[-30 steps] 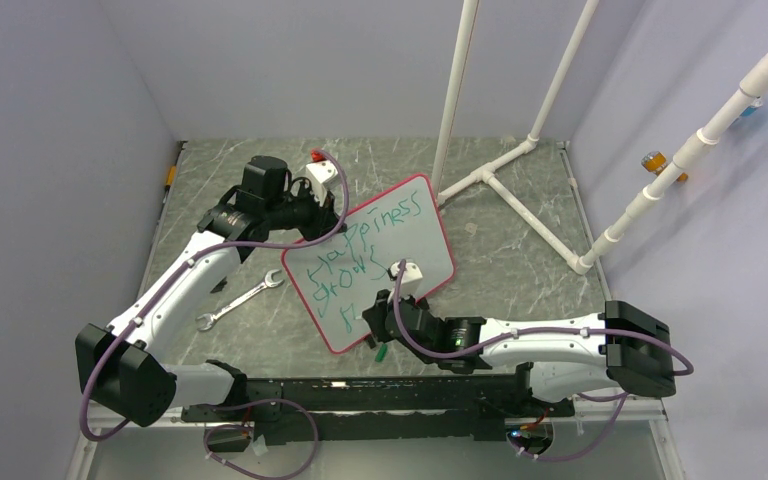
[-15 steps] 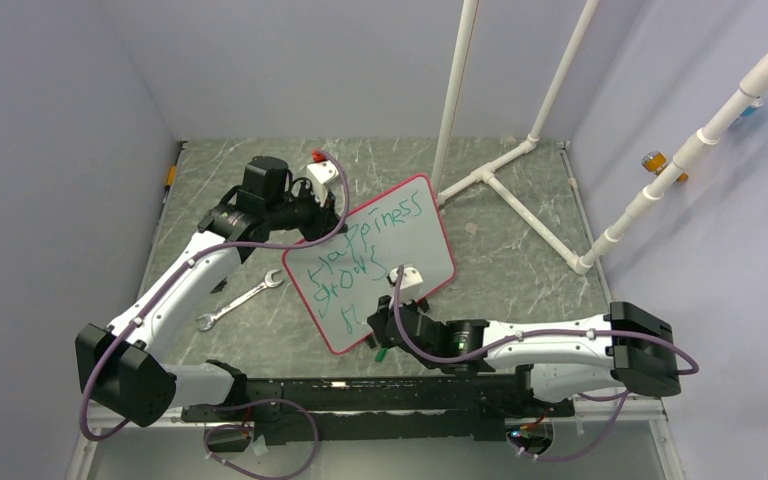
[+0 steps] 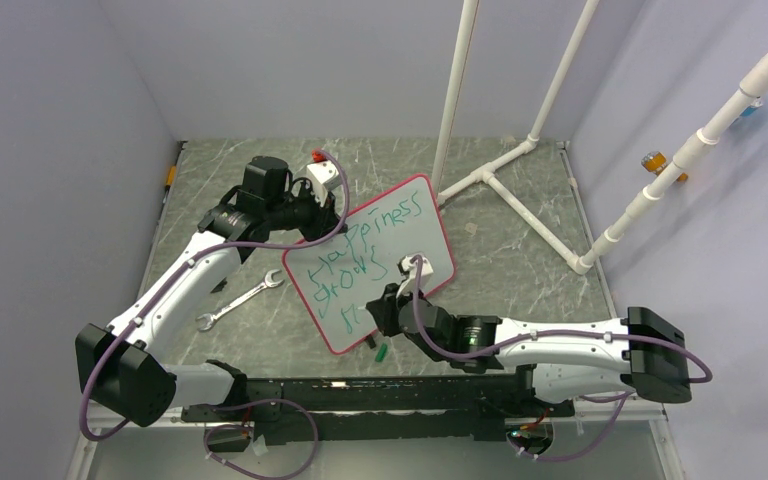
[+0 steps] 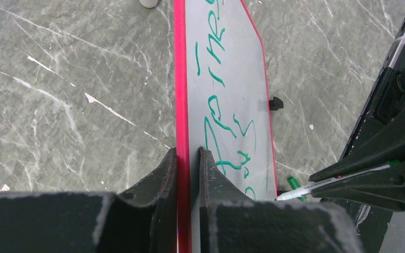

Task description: Write a sentence on the whiteboard

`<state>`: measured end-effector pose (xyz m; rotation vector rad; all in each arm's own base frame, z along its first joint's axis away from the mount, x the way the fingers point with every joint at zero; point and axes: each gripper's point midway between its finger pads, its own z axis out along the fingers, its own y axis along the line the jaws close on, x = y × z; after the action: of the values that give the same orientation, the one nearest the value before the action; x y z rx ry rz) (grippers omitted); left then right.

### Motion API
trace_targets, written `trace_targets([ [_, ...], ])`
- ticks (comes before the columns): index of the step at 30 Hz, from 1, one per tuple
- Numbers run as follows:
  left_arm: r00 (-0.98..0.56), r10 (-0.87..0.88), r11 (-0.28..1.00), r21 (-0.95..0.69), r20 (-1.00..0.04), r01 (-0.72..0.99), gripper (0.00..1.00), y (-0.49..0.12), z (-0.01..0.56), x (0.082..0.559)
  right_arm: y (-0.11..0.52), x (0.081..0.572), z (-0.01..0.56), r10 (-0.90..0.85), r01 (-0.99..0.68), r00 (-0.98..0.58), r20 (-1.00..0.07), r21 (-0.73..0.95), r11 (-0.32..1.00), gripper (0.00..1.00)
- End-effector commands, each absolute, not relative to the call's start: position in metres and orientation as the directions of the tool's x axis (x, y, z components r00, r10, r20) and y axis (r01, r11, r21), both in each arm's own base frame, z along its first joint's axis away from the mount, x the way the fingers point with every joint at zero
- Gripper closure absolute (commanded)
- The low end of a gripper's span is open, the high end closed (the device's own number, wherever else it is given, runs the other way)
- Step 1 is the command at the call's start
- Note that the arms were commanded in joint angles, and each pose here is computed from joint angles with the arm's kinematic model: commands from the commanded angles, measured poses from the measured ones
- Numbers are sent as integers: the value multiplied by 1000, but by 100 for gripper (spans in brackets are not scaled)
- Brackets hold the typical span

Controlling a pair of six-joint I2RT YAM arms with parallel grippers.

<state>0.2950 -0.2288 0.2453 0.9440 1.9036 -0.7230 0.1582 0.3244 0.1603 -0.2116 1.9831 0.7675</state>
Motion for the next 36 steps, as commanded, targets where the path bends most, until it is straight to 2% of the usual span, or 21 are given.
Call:
trace_targets([
  [1,-237,342,563,-4,-909,826,100,-224,264,309,328,170,165,191,-433,-504,-843,437,788,100],
  [18,-239,346,566,-1,-907,824,100,-223,263,310,319,182,149,194,-402,-528,-827,445,800,100],
  [36,-240,346,564,-3,-907,826,100,-223,262,309,327,190,169,188,-448,-504,-843,441,777,100],
])
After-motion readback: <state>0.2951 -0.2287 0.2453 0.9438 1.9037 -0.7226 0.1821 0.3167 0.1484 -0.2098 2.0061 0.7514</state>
